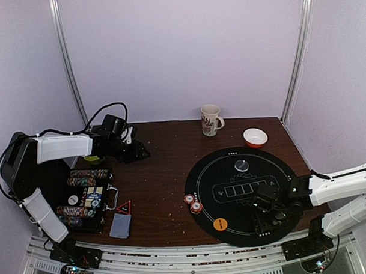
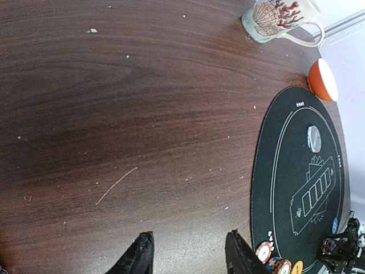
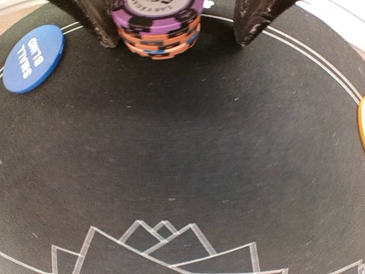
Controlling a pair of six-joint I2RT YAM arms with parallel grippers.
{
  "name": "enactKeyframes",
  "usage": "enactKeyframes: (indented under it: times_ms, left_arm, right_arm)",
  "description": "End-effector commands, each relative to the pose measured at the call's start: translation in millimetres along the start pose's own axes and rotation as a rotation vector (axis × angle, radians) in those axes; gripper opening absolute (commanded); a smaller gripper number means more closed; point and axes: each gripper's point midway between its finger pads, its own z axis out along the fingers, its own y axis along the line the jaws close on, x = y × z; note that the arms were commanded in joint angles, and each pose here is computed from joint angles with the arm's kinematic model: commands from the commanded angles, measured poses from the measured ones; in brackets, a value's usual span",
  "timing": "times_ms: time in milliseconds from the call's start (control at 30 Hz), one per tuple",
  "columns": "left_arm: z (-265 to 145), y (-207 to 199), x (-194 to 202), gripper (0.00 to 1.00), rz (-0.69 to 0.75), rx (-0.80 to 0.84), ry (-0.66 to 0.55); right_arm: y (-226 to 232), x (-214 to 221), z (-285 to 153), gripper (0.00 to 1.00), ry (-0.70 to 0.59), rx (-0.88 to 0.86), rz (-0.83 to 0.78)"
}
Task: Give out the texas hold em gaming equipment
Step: Place the poker chips pile in the small blind area, then pick up the poker card from the corner of the board.
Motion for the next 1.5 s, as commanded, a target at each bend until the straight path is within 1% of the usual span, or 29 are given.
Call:
enactKeyframes:
  times_ms: [0,33,67,167,300,367,467,567,633,667,733,800,933,1133,1333,1467]
  left_arm:
    - [-5,-2,-13,0.45,0.028,-0.003,-0.036]
    - [-5,-3,-14,0.45,0.031,-0.004,-0.036]
    - [-5,-3,-14,0.45,0.035,-0.006,-0.034]
    - [-8,-2,-18,0.45,0.05,-0.022,-0.039]
    - [-17,-1,-25,0.45,0.071,-0.057,-0.058]
    - [-24,-3,-28,0.45,0.086,-0.068,-0.068]
    - [-37,-3,-33,0.45,0.11,-0.098,-0.081]
    - [-53,-1,-39,0.45,0.138,-0.146,-0.097]
    - [-66,1,-43,0.46,0.154,-0.188,-0.106]
    - [-72,2,-44,0.5,0.161,-0.211,-0.105]
    - [-84,4,-46,0.54,0.172,-0.253,-0.097]
    - [-97,10,-45,0.58,0.172,-0.31,-0.088]
    - [-121,20,-32,0.69,0.169,-0.378,-0.048]
    - [-144,58,6,0.79,0.097,-0.509,0.094]
    - [-162,79,51,0.81,0.043,-0.595,0.243]
    - [-171,79,66,0.84,0.007,-0.592,0.276]
  right_arm:
    - [-1,-4,-10,0.89,-0.013,0.016,-0.009]
    - [2,-9,-16,0.97,-0.028,0.011,-0.011]
    - [4,-16,-23,1.0,-0.052,0.007,-0.009]
    - [6,-37,-45,1.0,-0.128,0.018,-0.014]
    - [0,-65,-75,1.0,-0.233,0.076,-0.024]
    - [6,-84,-93,1.0,-0.298,0.065,-0.038]
    - [24,-121,-127,1.0,-0.443,0.016,-0.094]
    - [28,-156,-161,1.0,-0.623,0.032,-0.102]
    - [36,-169,-177,1.0,-0.7,0.0,-0.15]
    - [39,-176,-185,1.0,-0.736,-0.016,-0.155]
    - [43,-188,-198,1.0,-0.789,-0.049,-0.159]
    - [47,-197,-203,1.0,-0.807,-0.077,-0.183]
    - [47,-207,-197,1.0,-0.789,-0.082,-0.218]
    - [40,-210,-165,1.0,-0.721,-0.089,-0.255]
    - [32,-217,-150,1.0,-0.687,-0.055,-0.289]
    - [33,-222,-142,1.0,-0.67,-0.044,-0.32]
